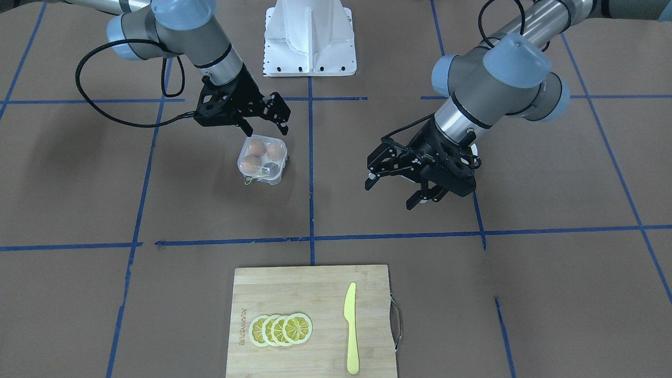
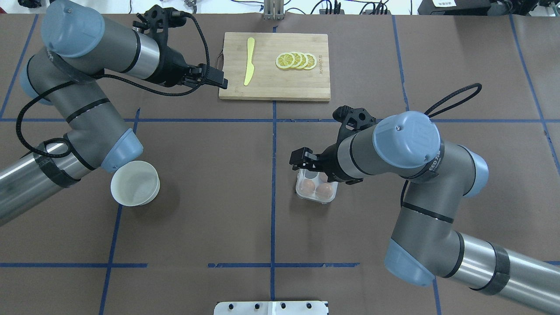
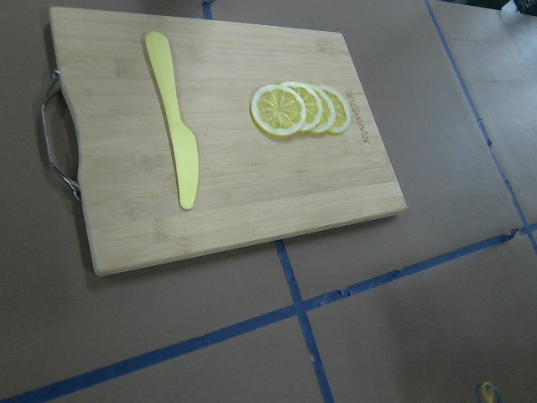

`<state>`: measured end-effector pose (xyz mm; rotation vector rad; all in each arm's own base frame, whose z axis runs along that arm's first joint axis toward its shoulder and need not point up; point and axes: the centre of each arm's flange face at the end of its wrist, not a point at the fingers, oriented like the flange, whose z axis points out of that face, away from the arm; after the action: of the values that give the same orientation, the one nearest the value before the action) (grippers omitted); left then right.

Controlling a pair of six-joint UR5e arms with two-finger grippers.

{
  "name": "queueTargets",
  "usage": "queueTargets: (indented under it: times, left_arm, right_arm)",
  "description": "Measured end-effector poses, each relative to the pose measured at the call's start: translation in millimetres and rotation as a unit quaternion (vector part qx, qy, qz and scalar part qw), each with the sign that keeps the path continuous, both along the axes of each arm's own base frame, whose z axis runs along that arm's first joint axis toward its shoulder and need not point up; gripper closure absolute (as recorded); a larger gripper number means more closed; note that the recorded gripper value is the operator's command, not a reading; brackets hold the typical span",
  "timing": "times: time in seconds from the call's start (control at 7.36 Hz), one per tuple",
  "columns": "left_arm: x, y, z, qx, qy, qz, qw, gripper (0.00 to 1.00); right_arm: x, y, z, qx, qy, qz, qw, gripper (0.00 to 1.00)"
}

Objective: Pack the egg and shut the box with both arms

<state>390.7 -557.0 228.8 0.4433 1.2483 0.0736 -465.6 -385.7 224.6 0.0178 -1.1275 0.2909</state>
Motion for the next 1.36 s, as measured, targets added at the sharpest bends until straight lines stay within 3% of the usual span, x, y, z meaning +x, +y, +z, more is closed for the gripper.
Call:
queueTargets:
  times: [0.41,0.54,0.68,1.09,1.22,1.36]
  left_arm:
    - [-43.7,-2.6,45.1,0.029,-0.034,-0.012,0.9989,0.0]
    - [-69.4,-4.1,79.9,0.051,-0.064,-0.014,0.9966,0.0]
    - [-102.5,-7.8,121.3,0.077,-0.103,-0.016,0.9915,0.0]
    - [-237.6,-23.1,235.4,0.14,-0.252,0.0,0.9574,0.0]
    - [-291.5,-30.6,258.5,0.134,-0.296,0.017,0.9455,0.0]
    - [-344.6,-33.1,278.1,0.114,-0.322,0.041,0.9391,0.0]
  right_arm:
    - [76.8,-57.4,10.6,-0.018,-0.005,0.01,0.9998,0.0]
    - [117.8,-78.4,44.1,-0.005,0.013,0.001,0.9999,0.0]
    - [170.0,-98.0,91.3,0.023,0.043,-0.013,0.9987,0.0]
    - [352.1,-150.4,247.5,0.093,0.121,-0.051,0.9871,0.0]
    - [403.5,-165.2,302.5,0.11,0.141,-0.066,0.9817,0.0]
    - [445.8,-174.4,349.4,0.12,0.156,-0.081,0.9771,0.0]
